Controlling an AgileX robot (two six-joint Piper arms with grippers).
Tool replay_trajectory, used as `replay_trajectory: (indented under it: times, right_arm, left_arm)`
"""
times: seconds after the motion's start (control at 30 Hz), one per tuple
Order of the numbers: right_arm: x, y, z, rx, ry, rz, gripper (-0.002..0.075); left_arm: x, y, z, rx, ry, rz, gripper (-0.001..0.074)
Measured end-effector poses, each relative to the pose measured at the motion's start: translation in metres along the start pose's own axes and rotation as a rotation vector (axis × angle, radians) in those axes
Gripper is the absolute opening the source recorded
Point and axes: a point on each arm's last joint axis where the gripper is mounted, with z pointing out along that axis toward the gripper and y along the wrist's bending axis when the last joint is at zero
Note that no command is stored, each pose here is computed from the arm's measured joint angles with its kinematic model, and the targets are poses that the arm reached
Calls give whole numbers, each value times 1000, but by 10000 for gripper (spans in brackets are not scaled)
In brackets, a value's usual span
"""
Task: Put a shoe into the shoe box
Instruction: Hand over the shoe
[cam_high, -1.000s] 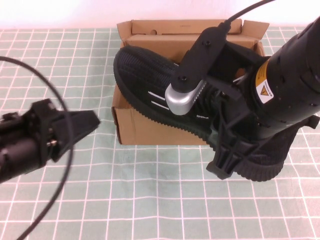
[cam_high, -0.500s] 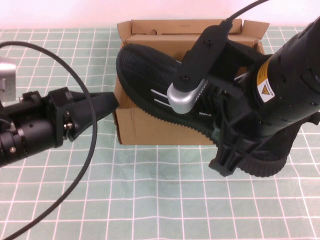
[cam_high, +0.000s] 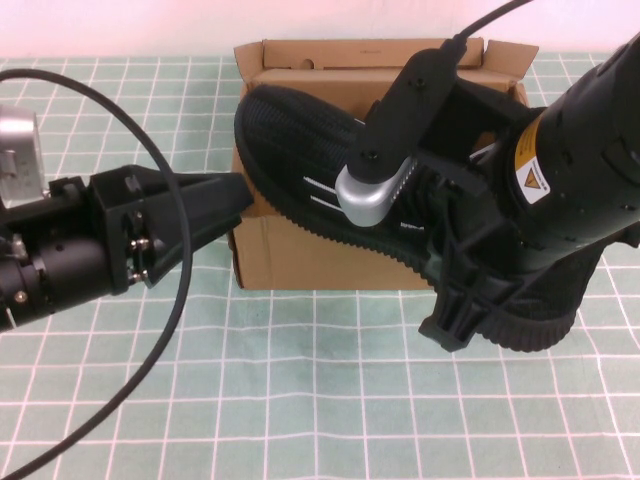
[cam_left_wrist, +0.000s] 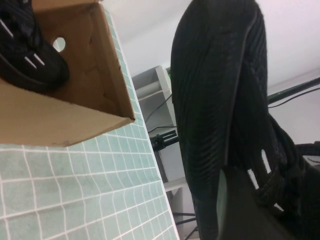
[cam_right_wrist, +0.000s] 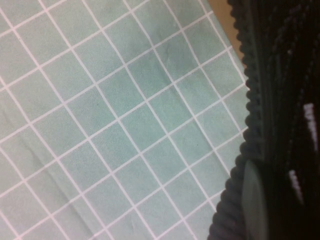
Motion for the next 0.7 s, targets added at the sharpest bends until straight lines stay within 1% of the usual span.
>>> replay_trajectory:
  times: [0.17,0.23,0.27,0.33,0.4,0.43,0.47,0.5,0.57,0.7]
  right_arm:
    - [0,0,0,0,0,0,13]
    - [0,0,0,0,0,0,13]
    - [0,0,0,0,0,1,13]
    - [0,0,0,0,0,5,13]
    - [0,0,0,0,0,11,13]
    - [0,0,0,0,0,14,13]
    - [0,0,0,0,0,17,13]
    - [0,0,0,0,0,19,13]
    - [0,0,0,0,0,20,13]
    - [0,1,0,-16,-2,29,13]
  left_arm:
    - [0,0,0,4,4,-41,234]
    - [1,-1,0,7,7,-43,253]
    - [1,-1,0,7,7,-43,279]
    - [1,-1,0,9,9,-48,365]
    - [1,-1,0,9,9,-66,498]
    - [1,-1,0,9,9,-73,553]
    - [1,-1,0,9,9,-78,603]
    - [1,-1,0,8,9,-85,634]
    - [1,-1,0,8,9,-90,665]
    - [-5,-9,0,26,-2,-66,669]
